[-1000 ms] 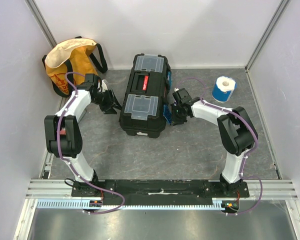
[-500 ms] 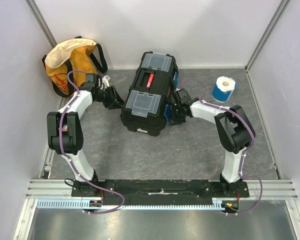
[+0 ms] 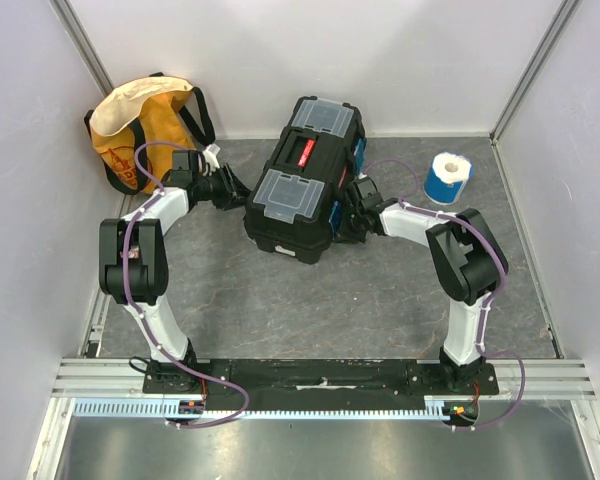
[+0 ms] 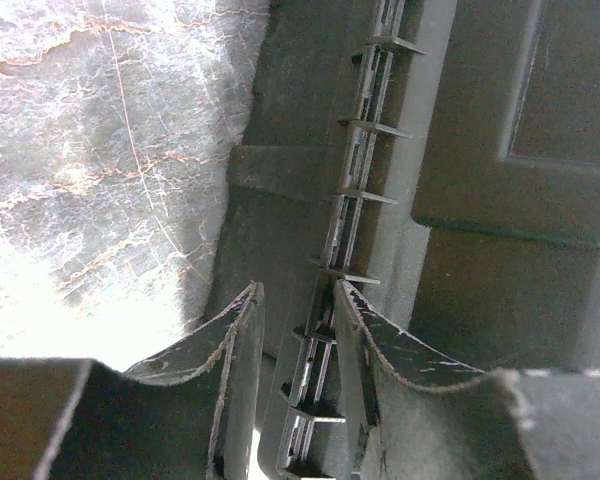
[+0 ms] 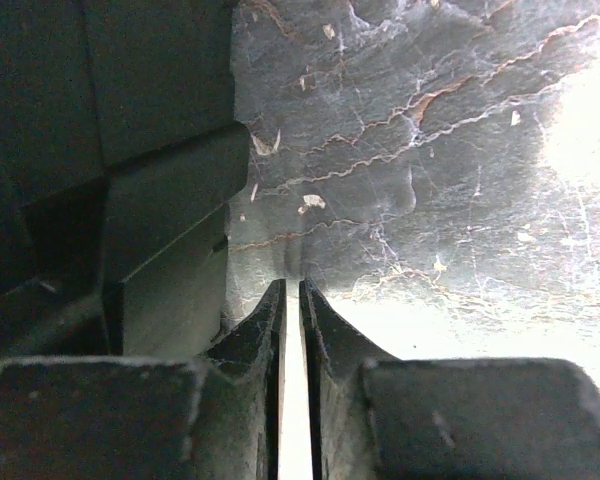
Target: Pack the tool kit
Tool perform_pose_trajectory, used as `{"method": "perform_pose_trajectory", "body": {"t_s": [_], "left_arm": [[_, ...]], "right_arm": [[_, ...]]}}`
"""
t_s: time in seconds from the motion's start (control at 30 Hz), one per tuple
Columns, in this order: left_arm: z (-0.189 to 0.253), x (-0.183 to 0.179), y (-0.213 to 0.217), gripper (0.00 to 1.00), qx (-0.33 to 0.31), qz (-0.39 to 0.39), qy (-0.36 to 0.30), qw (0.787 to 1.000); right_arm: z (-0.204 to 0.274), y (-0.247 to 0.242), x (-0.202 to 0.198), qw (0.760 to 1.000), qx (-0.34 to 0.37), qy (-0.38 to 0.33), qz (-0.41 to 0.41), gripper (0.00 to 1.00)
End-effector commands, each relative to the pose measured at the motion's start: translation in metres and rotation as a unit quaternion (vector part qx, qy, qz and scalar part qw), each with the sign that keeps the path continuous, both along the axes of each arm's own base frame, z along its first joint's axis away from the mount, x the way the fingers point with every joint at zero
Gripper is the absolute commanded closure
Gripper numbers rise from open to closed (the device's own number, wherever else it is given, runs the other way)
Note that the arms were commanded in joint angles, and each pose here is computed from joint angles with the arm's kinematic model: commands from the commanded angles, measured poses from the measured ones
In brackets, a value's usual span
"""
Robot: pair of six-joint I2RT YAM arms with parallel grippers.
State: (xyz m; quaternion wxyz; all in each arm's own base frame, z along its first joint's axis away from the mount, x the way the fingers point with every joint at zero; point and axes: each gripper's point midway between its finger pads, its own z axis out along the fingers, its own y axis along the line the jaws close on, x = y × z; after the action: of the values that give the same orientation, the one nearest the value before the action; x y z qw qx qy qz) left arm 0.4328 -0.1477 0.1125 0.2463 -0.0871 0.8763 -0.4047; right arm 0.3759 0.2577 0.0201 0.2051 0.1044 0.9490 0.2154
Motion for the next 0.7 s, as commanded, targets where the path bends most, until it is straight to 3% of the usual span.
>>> {"method": "perform_pose_trajectory", "body": {"t_s": [0.0,0.23,0.4,0.57,0.67], "left_arm": [[-0.002,-0.127,-0.101,0.58,-0.149,-0.190,0.215,0.946],[0.023,-0.124,-0.105,0.58,-0.207,-0.195,0.214,0.935],[0.028,-0.114,-0.091,0.58,-0.199,-0.166,0.203,0.944],[0.019,-0.088,-0.056,0.58,-0.134,-0.092,0.175,0.971],[0.013,-0.076,-0.043,0.58,-0.094,-0.055,0.157,0.982]], "right_arm": [[0.080,0.111,0.019,0.972,0.181,-0.142,0.049,0.79],[0.092,0.095,0.025,0.964,0.201,-0.173,-0.006,0.68],[0.097,0.054,0.030,0.967,0.172,-0.172,-0.071,0.67],[0.081,-0.029,0.017,0.978,0.043,-0.141,-0.151,0.54],[0.082,-0.079,0.005,0.971,-0.033,-0.143,-0.191,0.45]]}}
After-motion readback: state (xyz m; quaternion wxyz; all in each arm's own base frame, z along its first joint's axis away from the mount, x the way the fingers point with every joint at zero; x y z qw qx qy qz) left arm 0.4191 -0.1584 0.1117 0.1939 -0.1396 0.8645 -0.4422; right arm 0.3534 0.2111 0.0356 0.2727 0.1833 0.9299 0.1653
